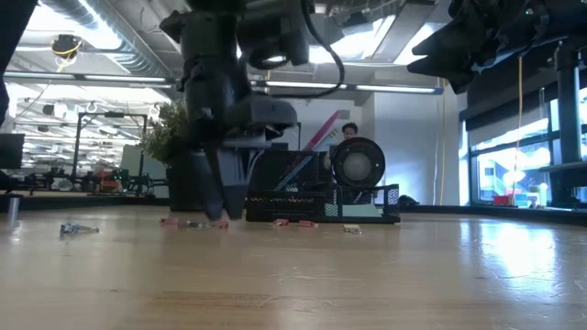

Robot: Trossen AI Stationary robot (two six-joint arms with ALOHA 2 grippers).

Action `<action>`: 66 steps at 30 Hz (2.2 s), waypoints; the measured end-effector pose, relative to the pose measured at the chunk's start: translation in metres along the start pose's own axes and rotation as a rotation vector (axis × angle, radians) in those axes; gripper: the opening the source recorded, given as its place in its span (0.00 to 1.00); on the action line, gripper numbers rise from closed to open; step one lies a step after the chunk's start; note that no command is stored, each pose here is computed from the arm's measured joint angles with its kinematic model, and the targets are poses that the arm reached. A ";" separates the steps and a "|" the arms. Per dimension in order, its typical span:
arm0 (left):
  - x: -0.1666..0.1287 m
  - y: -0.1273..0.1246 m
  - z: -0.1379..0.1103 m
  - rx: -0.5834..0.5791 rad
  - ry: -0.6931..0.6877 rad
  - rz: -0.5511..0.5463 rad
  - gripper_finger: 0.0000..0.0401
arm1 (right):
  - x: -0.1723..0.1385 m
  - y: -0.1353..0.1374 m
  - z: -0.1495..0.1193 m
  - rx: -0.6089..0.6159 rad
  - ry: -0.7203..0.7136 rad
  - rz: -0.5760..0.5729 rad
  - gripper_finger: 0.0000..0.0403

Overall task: Pick and place office supplies into organizer
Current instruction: Put the pink binder clip into the black desk organizer

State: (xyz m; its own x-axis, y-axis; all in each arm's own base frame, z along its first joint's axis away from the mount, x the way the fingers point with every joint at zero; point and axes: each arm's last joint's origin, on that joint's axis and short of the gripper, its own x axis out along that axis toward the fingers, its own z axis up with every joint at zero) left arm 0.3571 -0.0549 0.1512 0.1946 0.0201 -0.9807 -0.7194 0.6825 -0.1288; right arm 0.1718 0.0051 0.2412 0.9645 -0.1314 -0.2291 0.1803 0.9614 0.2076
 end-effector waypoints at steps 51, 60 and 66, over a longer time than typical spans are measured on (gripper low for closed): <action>0.007 -0.013 -0.017 0.556 0.060 -0.027 0.43 | 0.000 0.000 -0.001 -0.004 0.008 -0.002 0.42; -0.015 -0.030 -0.004 0.750 -0.032 -0.072 0.43 | 0.000 0.000 -0.001 -0.003 0.009 -0.002 0.42; -0.020 -0.033 -0.002 0.576 -0.023 -0.089 0.43 | 0.000 0.000 -0.002 -0.008 0.016 -0.004 0.42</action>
State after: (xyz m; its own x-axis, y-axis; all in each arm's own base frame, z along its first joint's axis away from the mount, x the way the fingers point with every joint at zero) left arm 0.3757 -0.0790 0.1750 0.2573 -0.0443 -0.9653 -0.2219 0.9695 -0.1036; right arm 0.1715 0.0051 0.2396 0.9605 -0.1313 -0.2455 0.1825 0.9628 0.1992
